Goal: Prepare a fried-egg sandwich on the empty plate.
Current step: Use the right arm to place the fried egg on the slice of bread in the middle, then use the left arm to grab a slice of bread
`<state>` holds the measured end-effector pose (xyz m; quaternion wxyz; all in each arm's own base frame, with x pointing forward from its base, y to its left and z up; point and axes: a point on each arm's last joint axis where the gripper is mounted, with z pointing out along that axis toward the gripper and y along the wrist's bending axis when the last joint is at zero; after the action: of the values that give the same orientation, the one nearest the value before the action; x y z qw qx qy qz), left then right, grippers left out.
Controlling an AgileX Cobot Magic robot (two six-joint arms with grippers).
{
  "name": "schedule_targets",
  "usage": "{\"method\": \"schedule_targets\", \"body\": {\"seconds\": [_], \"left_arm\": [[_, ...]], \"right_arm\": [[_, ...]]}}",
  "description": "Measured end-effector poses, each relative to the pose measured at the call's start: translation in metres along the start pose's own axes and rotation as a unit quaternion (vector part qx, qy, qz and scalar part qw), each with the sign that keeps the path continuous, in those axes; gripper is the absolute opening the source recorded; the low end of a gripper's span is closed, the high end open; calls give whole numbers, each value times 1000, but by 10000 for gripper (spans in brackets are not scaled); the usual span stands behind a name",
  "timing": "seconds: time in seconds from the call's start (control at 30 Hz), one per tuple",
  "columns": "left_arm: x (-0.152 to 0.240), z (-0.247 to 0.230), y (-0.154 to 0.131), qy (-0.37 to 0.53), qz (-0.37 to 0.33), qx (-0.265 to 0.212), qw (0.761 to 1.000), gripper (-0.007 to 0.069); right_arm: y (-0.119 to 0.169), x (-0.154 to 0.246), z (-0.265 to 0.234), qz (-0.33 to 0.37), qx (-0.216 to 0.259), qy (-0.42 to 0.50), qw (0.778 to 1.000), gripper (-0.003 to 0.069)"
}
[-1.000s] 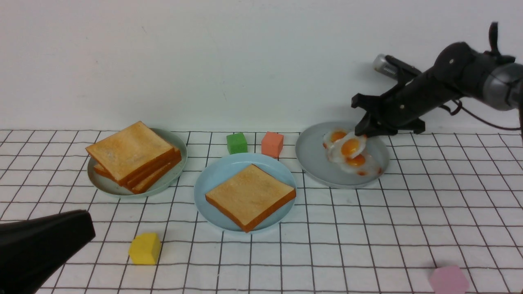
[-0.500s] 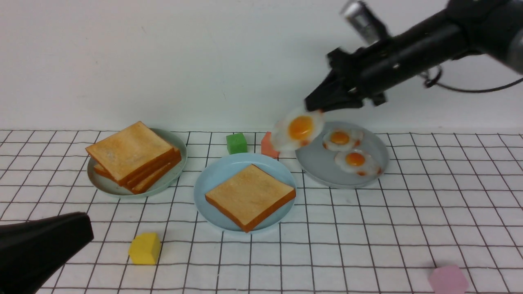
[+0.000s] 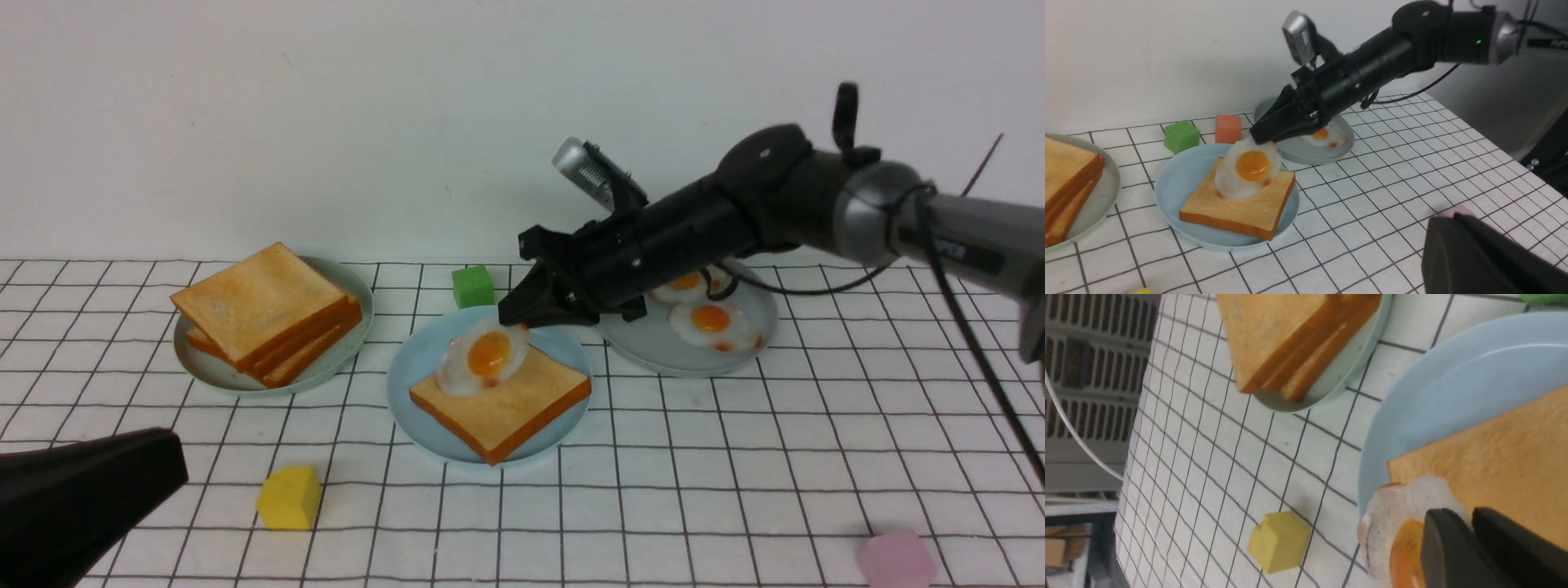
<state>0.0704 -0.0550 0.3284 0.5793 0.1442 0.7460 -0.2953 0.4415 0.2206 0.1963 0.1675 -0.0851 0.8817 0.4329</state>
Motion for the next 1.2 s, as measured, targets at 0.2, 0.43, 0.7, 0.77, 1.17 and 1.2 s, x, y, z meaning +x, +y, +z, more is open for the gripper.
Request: {"method": "schedule_targets", "body": {"seconds": [0.2,0.43,0.7,0.77,1.17,1.2], "left_arm": [[0,0,0,1,0,0,1000,0],[0,0,0,1,0,0,1000,3],[8,5,1,47,-11,-8,999,7],[11,10,2,67,-26,-13,997,6],[-12,119,21,289,17,-158,944,-13],[-16,131,24,299,27,-169,939,-13]], "right_arm": [[-25,2,13,36,17,0,999,76],[-32,2,13,29,45,-1,999,192],[-40,-14,-20,18,61,13,998,450],[-36,-16,-32,14,66,20,998,431],[92,40,-165,-155,246,59,955,-9],[102,53,-175,-167,257,51,951,-8]]}}
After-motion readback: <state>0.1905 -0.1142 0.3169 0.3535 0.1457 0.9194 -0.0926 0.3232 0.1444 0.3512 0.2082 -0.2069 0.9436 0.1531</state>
